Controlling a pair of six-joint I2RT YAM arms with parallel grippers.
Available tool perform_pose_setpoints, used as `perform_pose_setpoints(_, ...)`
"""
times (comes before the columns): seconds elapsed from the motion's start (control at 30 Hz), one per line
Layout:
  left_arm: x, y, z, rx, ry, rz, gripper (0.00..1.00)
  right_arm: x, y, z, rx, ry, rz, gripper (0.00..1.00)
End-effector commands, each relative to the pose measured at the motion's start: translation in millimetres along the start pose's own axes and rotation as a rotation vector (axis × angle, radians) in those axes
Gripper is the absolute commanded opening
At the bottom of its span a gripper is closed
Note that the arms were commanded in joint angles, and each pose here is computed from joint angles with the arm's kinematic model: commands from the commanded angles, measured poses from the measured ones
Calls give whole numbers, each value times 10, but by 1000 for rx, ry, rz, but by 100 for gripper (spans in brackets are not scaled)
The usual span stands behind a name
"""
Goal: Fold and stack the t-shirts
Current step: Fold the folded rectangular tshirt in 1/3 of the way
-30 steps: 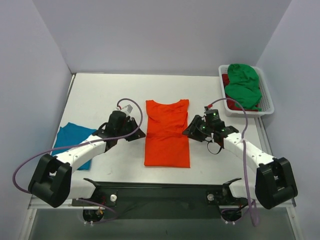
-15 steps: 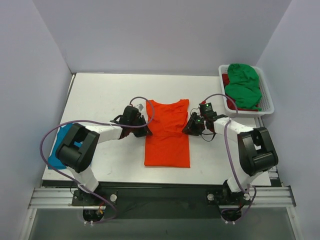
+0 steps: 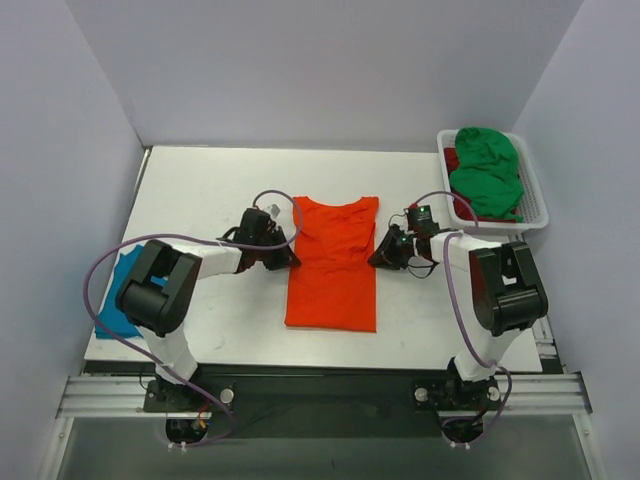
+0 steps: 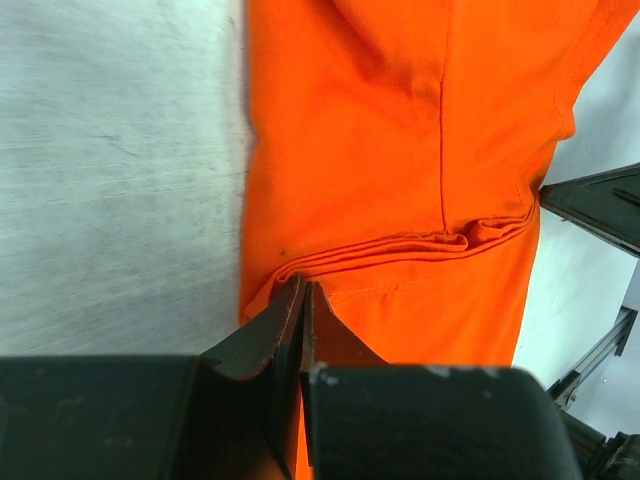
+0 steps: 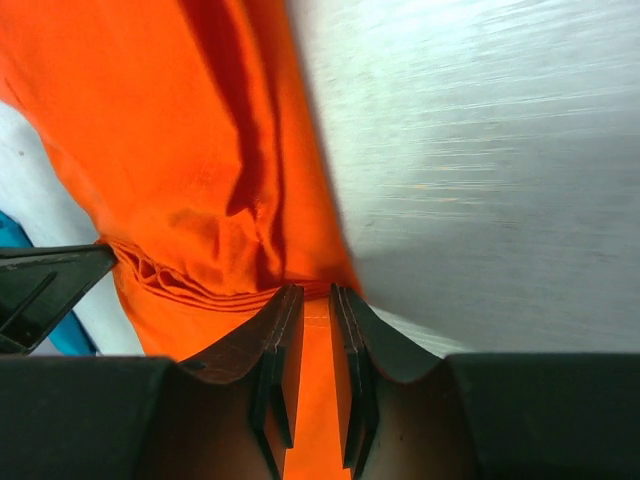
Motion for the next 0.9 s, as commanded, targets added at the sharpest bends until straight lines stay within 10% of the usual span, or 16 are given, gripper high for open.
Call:
perform_pose_setpoints(0.0, -40, 260, -224, -83, -7, 2, 5, -134, 77, -151, -29, -44, 30, 20)
perform_pose_setpoints(0.23, -371, 490, -620, -160, -76, 35, 20, 167, -19, -576, -58, -16, -23, 29)
perform_pose_setpoints(0.53, 71, -434, -1250, -85, 57, 18, 50, -214, -1163, -779, 10, 12, 7, 36)
perform_pose_setpoints(0.87, 188, -1235, -1333, 22, -62, -37, 54, -676, -1608, -832, -19, 12, 87, 40)
Point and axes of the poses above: each gripper's point midway between its finger pads, its own z axis out along the fingers, its own x axis along the line the jaws close on, y = z × x, the point moved 4 cm from there along -z, back along the fingers, and after that the axes turned 4 degrees about z, right-handed, at the moved point
